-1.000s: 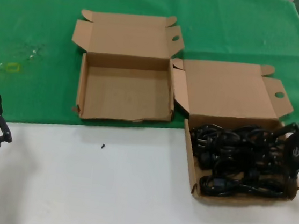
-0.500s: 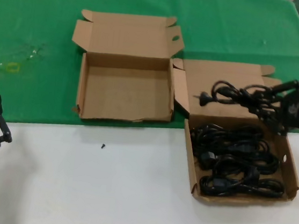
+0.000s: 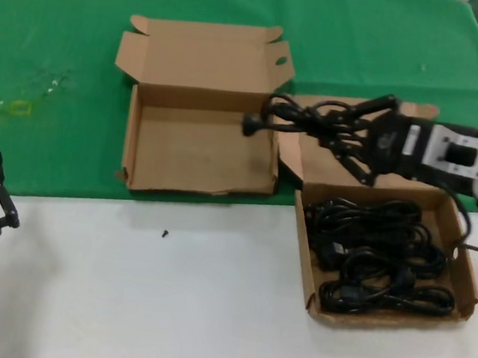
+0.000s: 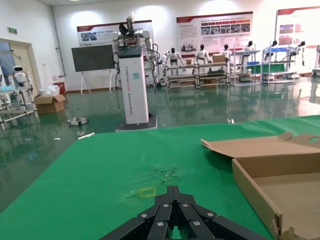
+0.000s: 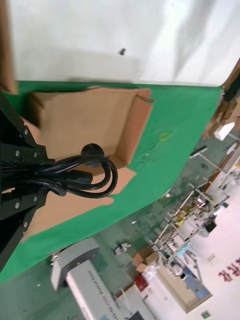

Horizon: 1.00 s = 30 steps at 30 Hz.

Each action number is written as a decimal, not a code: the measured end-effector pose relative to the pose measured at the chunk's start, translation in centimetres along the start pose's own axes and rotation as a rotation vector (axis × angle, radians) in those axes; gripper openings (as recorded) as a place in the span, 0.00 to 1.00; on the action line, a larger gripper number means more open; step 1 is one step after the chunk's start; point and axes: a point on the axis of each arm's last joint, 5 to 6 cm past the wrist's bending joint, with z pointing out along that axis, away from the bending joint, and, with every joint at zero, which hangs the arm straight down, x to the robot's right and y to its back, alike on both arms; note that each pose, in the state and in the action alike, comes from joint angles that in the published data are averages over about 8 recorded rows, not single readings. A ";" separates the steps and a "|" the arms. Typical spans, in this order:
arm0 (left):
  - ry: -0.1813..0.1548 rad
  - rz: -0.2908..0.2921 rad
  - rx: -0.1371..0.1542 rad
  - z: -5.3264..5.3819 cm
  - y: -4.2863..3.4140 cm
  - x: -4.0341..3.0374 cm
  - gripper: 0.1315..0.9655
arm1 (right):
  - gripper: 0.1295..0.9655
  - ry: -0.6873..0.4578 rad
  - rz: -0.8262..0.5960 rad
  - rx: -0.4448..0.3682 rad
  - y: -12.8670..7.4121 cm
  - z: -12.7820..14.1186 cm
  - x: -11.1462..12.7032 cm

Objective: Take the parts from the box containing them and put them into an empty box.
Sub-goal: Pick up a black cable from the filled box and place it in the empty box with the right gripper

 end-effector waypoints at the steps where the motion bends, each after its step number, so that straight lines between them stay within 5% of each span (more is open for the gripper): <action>1: 0.000 0.000 0.000 0.0 0.00 0.00 0.01 | 0.10 -0.002 -0.003 0.006 -0.3 0.5 0.0; 30: 0.000 0.000 0.000 0.0 0.00 0.00 0.01 | 0.10 -0.048 -0.078 0.078 -5.4 13.3 -0.7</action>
